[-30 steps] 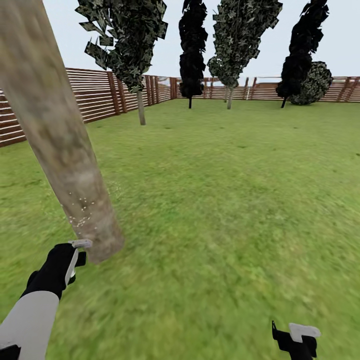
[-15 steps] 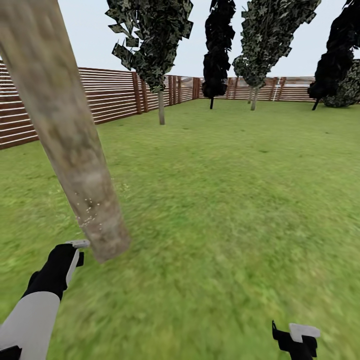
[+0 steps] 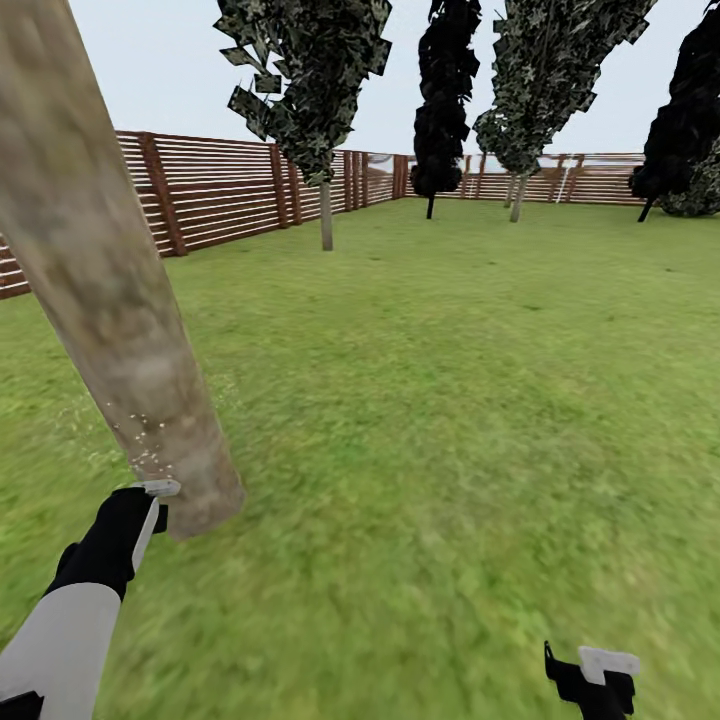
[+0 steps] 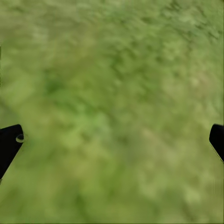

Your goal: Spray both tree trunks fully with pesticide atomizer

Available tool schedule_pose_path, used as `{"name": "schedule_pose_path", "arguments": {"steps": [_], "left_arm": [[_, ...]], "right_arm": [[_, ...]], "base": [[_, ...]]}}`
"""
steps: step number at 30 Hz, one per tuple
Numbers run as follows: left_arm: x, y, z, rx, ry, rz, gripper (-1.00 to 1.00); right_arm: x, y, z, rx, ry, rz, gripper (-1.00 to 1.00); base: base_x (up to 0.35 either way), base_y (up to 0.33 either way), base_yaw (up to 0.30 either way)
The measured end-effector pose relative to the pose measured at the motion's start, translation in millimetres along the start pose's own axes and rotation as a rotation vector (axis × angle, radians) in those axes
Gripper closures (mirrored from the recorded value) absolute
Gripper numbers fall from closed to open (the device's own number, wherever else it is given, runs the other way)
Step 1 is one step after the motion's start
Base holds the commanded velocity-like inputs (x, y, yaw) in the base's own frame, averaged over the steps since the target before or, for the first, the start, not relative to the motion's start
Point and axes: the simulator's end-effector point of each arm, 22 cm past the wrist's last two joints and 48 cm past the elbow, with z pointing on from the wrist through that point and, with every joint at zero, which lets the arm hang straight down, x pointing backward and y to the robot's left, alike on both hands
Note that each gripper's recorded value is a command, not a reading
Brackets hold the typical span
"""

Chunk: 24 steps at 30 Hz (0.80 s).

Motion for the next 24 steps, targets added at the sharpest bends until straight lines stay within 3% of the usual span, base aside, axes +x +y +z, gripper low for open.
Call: {"name": "schedule_pose_path", "arguments": {"steps": [24], "left_arm": [[1.4,-8.3,-1.5,0.008,0.001,0.003,1.00]], "right_arm": [[-0.1,0.6,0.0,-0.002,0.000,-0.002,-1.00]], "base": [[0.174,-0.239,0.276]]}}
